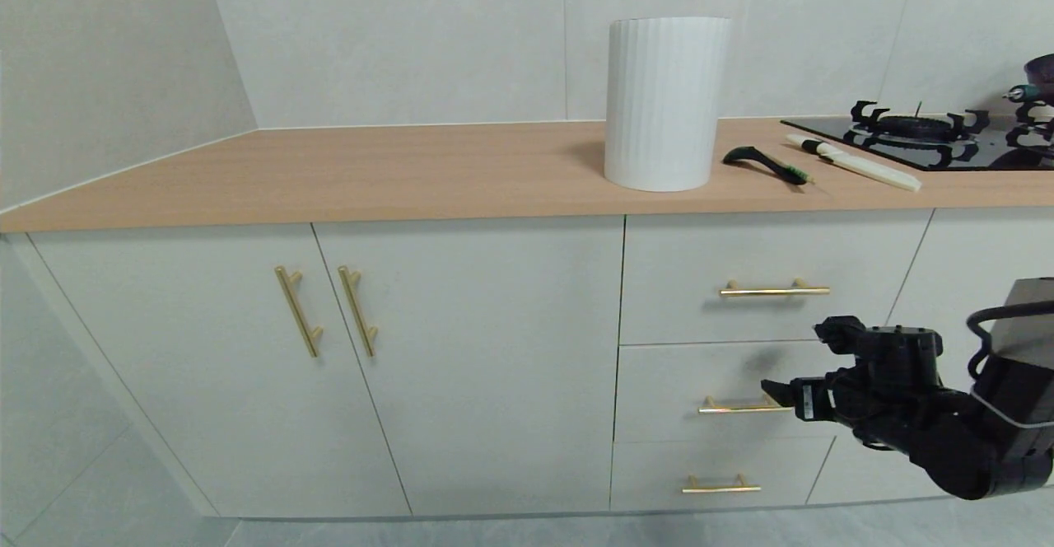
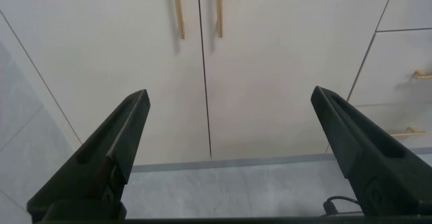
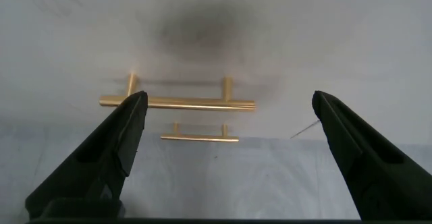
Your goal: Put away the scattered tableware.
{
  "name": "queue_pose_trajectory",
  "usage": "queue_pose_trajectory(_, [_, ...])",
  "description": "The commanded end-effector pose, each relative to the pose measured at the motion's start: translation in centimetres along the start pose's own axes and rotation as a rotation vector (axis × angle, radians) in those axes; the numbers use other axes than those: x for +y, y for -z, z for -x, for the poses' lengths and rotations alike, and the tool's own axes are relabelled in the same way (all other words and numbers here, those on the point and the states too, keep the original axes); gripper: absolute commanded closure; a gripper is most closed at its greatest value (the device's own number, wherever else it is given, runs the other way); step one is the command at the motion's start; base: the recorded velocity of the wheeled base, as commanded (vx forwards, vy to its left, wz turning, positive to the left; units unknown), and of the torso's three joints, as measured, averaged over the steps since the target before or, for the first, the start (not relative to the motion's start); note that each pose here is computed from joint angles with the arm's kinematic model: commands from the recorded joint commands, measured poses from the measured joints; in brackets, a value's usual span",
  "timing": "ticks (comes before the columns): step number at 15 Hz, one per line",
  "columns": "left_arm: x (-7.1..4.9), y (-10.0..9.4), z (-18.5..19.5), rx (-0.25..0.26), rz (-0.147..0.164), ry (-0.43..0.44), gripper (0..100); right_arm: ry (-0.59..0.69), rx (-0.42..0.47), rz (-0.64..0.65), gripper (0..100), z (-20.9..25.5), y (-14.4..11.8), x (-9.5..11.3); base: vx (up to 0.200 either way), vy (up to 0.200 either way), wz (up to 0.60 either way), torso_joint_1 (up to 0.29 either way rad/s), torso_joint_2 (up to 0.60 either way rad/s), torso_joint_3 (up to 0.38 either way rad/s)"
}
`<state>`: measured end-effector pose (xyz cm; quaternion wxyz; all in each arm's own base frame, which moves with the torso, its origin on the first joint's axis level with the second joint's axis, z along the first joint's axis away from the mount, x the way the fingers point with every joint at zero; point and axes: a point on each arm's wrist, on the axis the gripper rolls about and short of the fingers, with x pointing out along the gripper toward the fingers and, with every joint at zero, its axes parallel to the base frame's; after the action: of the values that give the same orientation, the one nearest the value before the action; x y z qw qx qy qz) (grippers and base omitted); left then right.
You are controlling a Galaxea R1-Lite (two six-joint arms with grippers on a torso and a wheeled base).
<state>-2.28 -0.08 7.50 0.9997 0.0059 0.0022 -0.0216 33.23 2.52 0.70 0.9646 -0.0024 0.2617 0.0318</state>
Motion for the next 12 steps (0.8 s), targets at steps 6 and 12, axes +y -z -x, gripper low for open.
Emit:
queue_pose_trajectory(6, [0.0,0.0,0.0,0.000,0.000,0.000,0,0.031,-0.023,0.008,0,-4.5,4.2,2.2,0.000,0.000,0.00,0.000,0.00,0.000])
queue_pose_trajectory(12, [0.0,0.0,0.0,0.000,0.000,0.000,0,0.093,-0.057,-0.023,0,-7.0,4.4,2.0,0.000,0.000,0.00,0.000,0.00,0.000])
